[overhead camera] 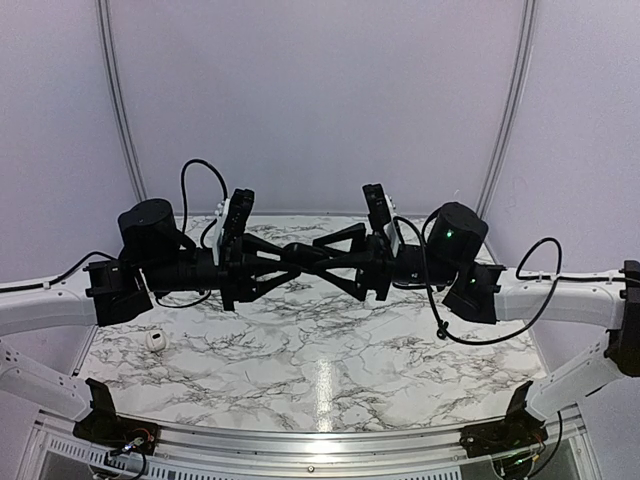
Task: Insert the wireless bluetooth earbuds into the charging case
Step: Pass from the right arm to the left, then move the right earbud to the center of the board.
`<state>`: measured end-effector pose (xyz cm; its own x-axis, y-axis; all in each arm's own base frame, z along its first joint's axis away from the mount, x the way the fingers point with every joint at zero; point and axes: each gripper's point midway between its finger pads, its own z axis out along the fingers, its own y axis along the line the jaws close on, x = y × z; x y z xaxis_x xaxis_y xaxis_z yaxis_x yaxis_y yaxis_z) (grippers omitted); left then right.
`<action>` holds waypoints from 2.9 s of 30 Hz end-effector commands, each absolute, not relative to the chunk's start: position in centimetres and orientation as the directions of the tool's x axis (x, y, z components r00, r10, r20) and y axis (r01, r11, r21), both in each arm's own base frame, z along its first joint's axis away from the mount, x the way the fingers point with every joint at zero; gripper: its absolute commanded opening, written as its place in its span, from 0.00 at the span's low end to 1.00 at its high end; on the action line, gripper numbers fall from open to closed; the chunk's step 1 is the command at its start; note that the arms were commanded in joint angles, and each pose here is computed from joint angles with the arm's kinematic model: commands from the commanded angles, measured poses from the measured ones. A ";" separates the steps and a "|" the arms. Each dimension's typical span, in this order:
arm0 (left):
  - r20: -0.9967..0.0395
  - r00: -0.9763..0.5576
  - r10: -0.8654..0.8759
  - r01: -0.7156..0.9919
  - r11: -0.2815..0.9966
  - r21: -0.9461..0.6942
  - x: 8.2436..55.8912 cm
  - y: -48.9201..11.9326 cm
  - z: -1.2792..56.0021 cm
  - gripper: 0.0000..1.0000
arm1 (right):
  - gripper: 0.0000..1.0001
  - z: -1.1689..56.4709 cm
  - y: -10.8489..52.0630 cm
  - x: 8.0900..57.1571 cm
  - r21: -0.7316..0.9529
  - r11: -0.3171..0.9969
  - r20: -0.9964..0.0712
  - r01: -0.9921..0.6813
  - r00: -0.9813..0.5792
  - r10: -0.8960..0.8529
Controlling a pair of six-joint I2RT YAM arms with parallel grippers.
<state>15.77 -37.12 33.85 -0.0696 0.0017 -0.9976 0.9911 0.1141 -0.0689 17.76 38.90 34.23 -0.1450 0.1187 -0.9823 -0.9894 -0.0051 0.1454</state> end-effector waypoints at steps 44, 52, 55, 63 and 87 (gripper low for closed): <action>-0.989 -0.137 0.047 0.973 0.192 -0.126 17.4 -36.5 31.9 0.00 | 0.69 39.8 35.2 19.7 0.092 0.025 -0.972 -0.995 -0.084 0.221; -0.988 -0.146 0.042 0.963 0.234 -0.132 18.3 -36.0 31.7 0.00 | 0.67 34.1 29.7 27.7 0.244 0.398 -0.970 -0.884 -0.230 0.084; -0.988 -0.148 0.039 0.959 0.251 -0.134 18.5 -35.8 31.6 0.00 | 0.60 28.8 25.5 31.3 0.334 0.569 -0.920 -0.751 -0.392 0.023; -0.987 -0.156 0.040 0.954 0.267 -0.140 19.1 -35.7 31.3 0.00 | 0.52 18.3 13.6 34.4 0.287 0.882 -0.776 -0.373 -0.631 -0.015; -0.984 -0.172 0.051 0.950 0.272 -0.152 19.2 -35.6 30.5 0.00 | 0.48 7.5 9.8 29.8 0.299 0.953 -0.516 -0.055 -0.849 0.113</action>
